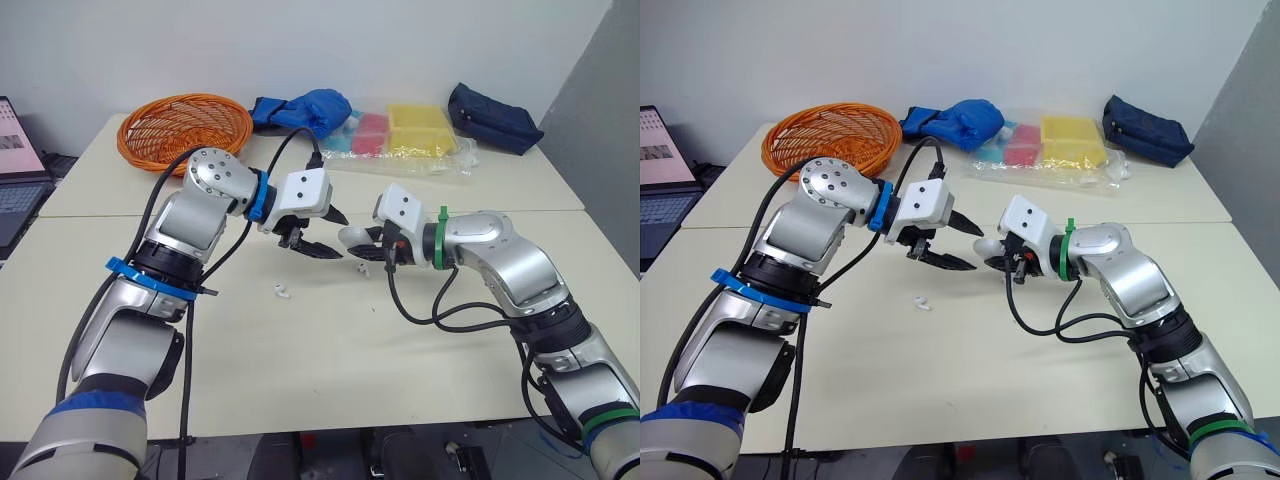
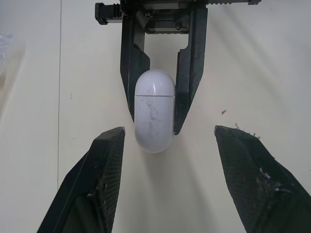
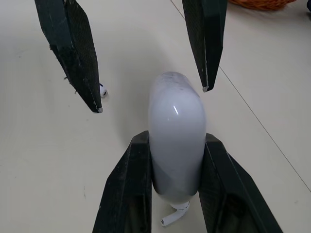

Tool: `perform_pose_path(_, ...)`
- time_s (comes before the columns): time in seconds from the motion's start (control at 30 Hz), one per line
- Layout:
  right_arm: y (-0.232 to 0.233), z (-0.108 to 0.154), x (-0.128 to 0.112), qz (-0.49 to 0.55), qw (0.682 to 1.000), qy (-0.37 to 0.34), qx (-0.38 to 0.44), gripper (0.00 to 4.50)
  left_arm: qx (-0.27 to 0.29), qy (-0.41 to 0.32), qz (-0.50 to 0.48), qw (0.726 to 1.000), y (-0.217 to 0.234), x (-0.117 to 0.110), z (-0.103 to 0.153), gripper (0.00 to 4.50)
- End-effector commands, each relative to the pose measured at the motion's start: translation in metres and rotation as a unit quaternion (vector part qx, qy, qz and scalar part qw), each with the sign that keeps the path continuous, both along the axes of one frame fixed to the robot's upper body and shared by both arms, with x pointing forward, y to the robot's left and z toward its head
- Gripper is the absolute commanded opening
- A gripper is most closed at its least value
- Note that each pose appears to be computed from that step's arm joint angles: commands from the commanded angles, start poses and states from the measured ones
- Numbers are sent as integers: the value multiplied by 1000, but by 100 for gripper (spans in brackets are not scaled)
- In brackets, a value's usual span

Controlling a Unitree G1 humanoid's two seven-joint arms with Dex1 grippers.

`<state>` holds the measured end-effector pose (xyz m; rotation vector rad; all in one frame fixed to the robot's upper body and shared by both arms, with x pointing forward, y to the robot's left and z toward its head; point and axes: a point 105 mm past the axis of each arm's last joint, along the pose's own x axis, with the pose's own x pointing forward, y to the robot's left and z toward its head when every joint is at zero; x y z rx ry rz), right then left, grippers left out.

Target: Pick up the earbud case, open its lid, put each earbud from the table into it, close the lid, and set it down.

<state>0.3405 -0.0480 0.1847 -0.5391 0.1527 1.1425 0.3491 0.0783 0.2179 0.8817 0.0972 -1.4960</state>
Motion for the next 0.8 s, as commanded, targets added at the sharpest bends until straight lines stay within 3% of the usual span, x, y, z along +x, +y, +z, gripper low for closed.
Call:
perform_pose_path(0.03,7,18,-4,19,999,-37,7,88,-12,-27,-5,1000,-2,1,18,268)
perform_pose_path(0.13,7,18,-5,21,999,-37,6,88,-13,-30,-2,999,-4,2,19,192)
perform_pose_path(0.8,11,22,-8,35,997,-61,-14,88,-11,-24,-2,1000,-8,1,17,192)
